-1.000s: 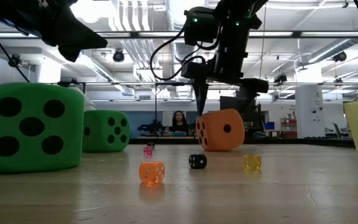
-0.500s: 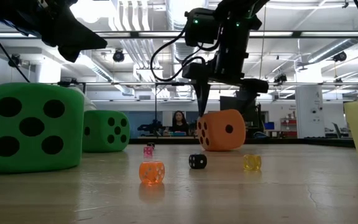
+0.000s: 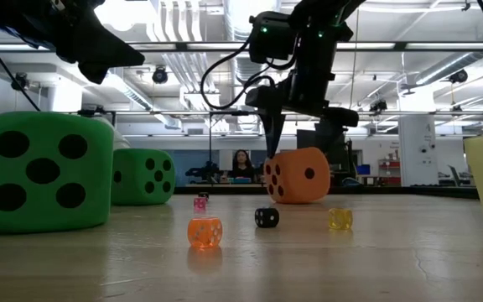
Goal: Pick & Place Dice
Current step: Put the large orange die into the yellow bin
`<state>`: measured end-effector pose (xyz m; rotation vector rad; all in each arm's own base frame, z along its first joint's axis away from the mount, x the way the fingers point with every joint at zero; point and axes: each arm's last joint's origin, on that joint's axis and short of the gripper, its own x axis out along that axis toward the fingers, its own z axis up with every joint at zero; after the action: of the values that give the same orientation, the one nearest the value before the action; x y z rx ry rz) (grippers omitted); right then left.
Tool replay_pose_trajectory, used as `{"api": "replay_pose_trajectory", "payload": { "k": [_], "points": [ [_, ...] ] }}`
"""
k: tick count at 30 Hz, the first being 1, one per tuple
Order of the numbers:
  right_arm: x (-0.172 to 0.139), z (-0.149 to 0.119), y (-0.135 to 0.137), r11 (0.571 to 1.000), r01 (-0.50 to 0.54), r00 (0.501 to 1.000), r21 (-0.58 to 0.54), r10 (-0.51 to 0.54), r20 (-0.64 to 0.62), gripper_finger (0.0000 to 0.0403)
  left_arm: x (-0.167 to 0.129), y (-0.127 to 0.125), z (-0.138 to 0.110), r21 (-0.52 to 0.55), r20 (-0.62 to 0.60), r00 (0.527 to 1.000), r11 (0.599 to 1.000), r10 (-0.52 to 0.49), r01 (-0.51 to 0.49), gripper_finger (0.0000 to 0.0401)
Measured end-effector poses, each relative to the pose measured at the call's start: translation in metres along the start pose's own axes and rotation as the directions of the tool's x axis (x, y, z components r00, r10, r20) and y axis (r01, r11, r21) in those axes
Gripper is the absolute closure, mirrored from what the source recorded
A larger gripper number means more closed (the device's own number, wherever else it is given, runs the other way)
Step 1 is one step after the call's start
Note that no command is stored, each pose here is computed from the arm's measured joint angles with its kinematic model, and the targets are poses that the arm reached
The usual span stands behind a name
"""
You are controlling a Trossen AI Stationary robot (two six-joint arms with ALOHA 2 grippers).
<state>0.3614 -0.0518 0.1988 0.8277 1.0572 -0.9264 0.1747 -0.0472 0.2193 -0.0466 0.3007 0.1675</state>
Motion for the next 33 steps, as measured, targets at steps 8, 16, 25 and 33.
{"api": "replay_pose_trajectory", "payload": {
  "k": [8, 16, 25, 33],
  "points": [
    [0.0003, 0.0004, 0.0001, 1.000, 0.007, 1.000, -0.010, -0.007, 0.016, 0.0003, 0.0000, 0.0000, -0.0001, 0.000, 0.000, 1.000, 1.000, 0.000, 0.000, 0.0395],
    [0.0013, -0.0002, -0.0004, 1.000, 0.009, 1.000, -0.017, -0.009, 0.017, 0.0033, 0.0000, 0.0000, 0.0001, 0.000, 0.000, 1.000, 1.000, 0.000, 0.000, 0.0395],
    [0.0014, -0.0003, -0.0006, 1.000, 0.009, 1.000, -0.023, -0.008, 0.014, 0.0061, 0.0000, 0.0000, 0.0000, 0.000, 0.000, 1.000, 1.000, 0.000, 0.000, 0.0395],
    [0.0015, -0.0004, -0.0007, 0.999, 0.007, 1.000, -0.048, -0.007, 0.011, 0.0036, 0.0000, 0.0000, -0.0001, 0.000, 0.000, 1.000, 1.000, 0.000, 0.000, 0.0395]
  ]
}}
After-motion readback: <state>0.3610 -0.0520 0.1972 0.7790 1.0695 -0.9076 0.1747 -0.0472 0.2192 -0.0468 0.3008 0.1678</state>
